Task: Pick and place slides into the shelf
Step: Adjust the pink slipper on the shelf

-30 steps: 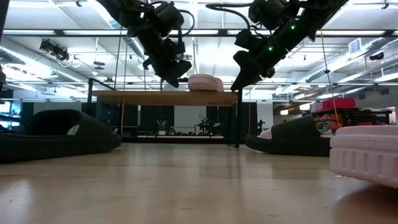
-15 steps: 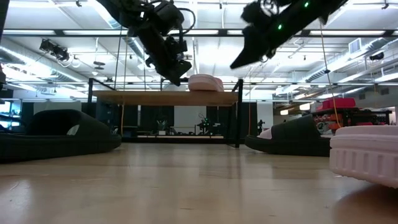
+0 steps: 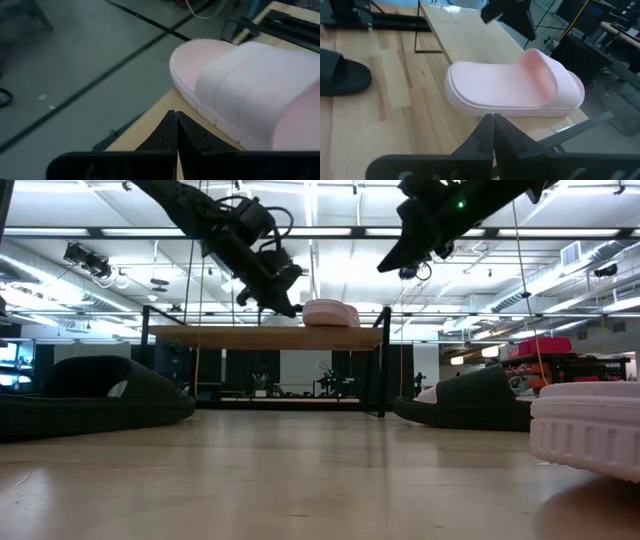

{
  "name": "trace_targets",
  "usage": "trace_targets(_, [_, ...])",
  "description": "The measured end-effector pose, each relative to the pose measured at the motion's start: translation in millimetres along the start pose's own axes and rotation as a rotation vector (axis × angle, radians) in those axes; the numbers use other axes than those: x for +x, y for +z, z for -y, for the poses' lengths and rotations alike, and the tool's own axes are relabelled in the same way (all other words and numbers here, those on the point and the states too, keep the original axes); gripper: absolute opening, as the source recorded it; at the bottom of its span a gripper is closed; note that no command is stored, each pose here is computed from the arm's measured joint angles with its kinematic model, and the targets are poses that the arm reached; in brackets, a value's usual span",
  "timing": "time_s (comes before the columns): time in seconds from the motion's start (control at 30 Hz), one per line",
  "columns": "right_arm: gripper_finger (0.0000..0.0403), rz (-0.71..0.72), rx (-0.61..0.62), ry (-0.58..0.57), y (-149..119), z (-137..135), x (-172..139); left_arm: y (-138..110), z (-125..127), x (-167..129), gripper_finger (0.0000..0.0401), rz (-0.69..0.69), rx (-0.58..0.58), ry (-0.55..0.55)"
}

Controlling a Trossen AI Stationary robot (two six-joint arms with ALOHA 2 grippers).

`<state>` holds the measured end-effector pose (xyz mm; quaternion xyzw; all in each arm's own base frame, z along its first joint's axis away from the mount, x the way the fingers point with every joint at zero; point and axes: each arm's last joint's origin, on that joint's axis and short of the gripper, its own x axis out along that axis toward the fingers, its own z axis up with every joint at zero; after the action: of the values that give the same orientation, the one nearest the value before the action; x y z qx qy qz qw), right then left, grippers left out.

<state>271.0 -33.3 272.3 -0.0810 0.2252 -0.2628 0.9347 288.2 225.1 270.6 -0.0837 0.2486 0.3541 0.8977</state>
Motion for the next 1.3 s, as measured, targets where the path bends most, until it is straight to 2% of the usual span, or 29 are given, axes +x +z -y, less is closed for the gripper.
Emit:
trace_targets(0.07, [0.0007,-0.007,-0.002,-0.008,-1,2,1,-4,-2,5,0.0002,-0.026,-0.021,-0.047])
trace_targets(0.2, [0.0009,-0.021,0.001,-0.026,-2,7,3,-10,1,13,0.0002,-0.049,-0.019,-0.074])
trace_targets(0.37, [0.0007,-0.029,0.015,-0.032,-3,9,4,-16,17,21,0.0002,-0.077,0.022,-0.151])
trace_targets(0.6, [0.0010,-0.033,0.018,-0.039,-4,11,5,-11,37,20,0.0001,0.009,0.075,-0.199])
trace_targets(0.73, [0.0009,-0.035,0.017,-0.039,-4,11,5,-7,43,19,0.0001,0.046,0.081,-0.213])
trace_targets(1.03, [0.0010,-0.038,0.017,-0.038,-4,11,5,-17,41,28,0.0002,-0.016,0.077,-0.208])
trace_targets(1.3, [0.0010,-0.038,0.017,-0.038,-4,11,5,-8,41,29,0.0004,0.073,-0.005,-0.210])
